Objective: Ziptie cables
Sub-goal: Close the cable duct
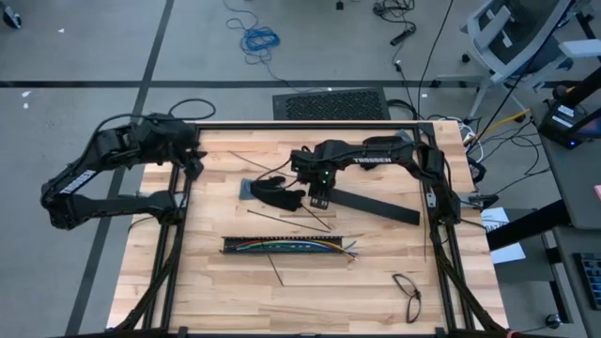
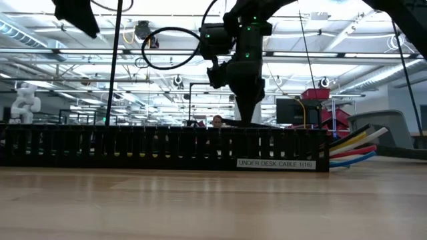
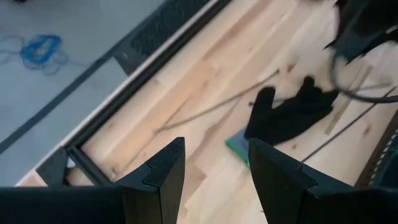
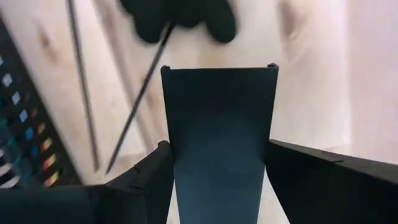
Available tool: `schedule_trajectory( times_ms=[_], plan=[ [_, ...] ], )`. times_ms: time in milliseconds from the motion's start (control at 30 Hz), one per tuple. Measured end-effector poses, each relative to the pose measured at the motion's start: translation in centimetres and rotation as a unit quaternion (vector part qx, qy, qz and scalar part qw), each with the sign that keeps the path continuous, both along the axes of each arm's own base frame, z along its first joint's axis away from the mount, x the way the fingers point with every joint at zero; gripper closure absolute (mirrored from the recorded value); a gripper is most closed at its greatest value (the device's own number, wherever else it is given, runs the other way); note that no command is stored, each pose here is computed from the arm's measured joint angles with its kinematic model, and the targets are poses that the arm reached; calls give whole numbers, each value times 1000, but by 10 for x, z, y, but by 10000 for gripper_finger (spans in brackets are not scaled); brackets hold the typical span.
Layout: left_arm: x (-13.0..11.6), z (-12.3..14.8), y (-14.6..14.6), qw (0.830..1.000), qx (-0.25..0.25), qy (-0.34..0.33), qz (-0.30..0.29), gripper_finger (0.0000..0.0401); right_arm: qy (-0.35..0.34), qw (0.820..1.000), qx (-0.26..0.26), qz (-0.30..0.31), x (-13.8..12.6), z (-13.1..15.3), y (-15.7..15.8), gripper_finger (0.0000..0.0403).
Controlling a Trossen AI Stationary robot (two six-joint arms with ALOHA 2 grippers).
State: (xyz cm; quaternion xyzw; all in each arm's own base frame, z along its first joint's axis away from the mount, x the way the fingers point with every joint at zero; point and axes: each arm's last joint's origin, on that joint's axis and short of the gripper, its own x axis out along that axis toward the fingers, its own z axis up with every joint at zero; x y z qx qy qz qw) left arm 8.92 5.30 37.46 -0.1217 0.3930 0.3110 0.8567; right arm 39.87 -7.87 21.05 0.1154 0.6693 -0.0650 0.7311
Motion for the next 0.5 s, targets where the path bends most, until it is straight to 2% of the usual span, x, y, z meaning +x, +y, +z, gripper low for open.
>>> schedule_trajectory(
  times_ms=[167,333,500],
  plan=[
    [9,-29,4,998,-32,46,-7,228,4,1000,15,9,2,0,19,209],
    [23,-61,9,996,-56,38,-50,228,-13,1000,18,2,8,0,34,263],
    [29,-85,12,994,-65,63,-64,228,-17,1000,-7,-6,9,1,31,291]
  ],
)
